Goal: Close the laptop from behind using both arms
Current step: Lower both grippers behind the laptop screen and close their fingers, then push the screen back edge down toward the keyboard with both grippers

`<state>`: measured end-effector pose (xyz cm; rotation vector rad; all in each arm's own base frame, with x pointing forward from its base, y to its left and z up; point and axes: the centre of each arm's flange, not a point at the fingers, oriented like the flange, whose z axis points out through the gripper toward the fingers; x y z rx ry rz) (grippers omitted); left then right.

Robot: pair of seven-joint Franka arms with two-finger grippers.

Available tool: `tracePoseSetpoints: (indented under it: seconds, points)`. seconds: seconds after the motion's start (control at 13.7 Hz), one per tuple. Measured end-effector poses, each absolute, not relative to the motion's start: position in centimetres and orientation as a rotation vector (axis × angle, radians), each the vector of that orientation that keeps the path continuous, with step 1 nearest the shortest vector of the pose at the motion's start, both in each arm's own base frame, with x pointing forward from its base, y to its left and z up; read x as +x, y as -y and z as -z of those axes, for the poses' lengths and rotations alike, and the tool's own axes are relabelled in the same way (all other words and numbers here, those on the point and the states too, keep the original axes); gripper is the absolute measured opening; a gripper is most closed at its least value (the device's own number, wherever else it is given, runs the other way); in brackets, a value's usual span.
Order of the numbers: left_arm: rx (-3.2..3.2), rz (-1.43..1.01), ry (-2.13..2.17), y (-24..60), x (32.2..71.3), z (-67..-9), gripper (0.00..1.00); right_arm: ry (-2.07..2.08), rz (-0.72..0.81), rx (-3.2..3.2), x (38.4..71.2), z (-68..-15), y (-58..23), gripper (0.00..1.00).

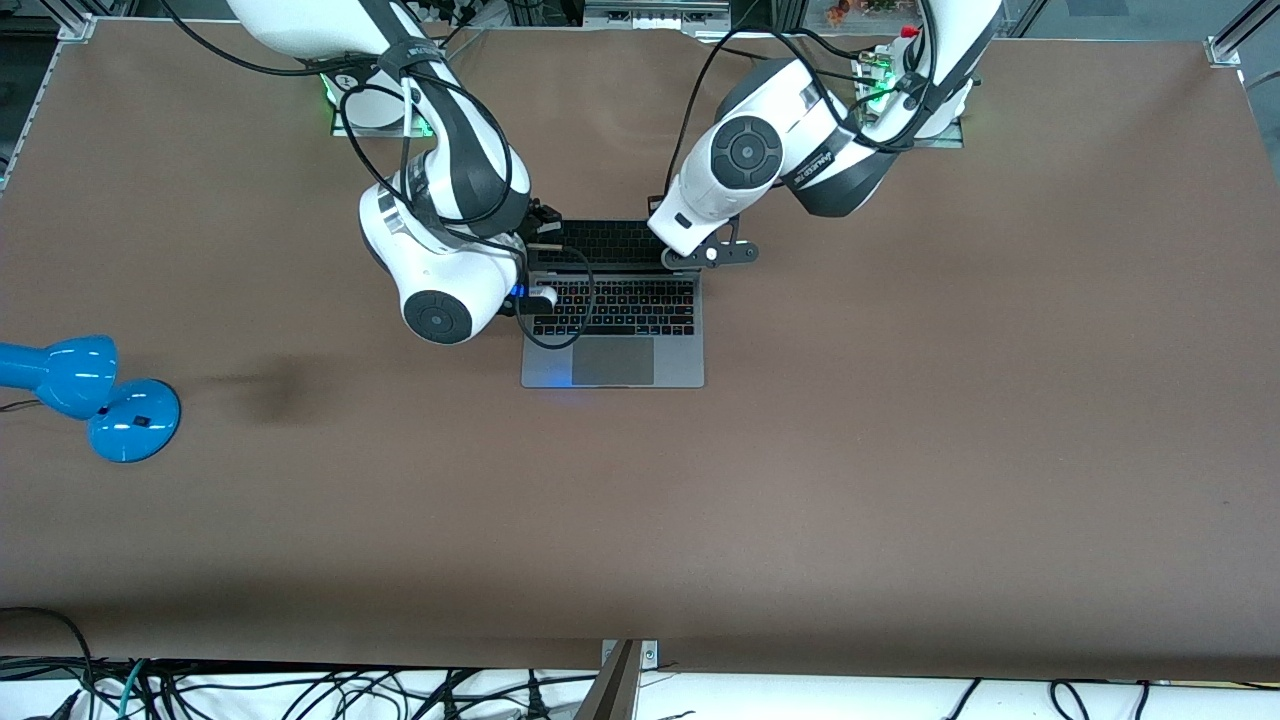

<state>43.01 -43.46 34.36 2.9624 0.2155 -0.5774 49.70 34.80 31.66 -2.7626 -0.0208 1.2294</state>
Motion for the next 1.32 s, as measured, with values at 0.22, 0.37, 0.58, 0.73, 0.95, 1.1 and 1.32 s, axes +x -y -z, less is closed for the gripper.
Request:
tracePoseSetpoints:
  seconds: [0.22,0.37,0.58,0.73,0.95,1.1,1.32]
  points:
    - [2.959,0.564,-0.234,43.7,44.1,-34.3,0.01,0.025,-1.205,-2.794,50.1,-31.5,-34.6,0.1]
    - [2.951,0.568,-0.239,43.9,44.5,-34.2,0.01,0.025,-1.199,-2.797,50.3,-31.3,-34.7,0.1]
    - [2.949,0.575,-0.241,43.9,44.6,-33.9,0.01,0.025,-1.162,-2.801,51.0,-31.8,-34.9,0.1]
    - [2.96,0.574,-0.232,43.8,44.7,-33.4,0.01,0.025,-1.124,-2.805,51.7,-32.6,-35.0,0.1]
    - [2.96,0.562,-0.229,43.9,45.4,-33.3,0.01,0.019,-1.069,-2.824,52.6,-32.9,-34.9,0.1]
    - [2.967,0.556,-0.225,43.9,46.1,-32.7,0.01,0.021,-1.031,-2.854,53.0,-32.8,-34.8,0.1]
    - [2.975,0.554,-0.232,43.9,47.1,-31.5,0.01,0.019,-1.0,-2.881,53.5,-32.1,-34.7,0.1]
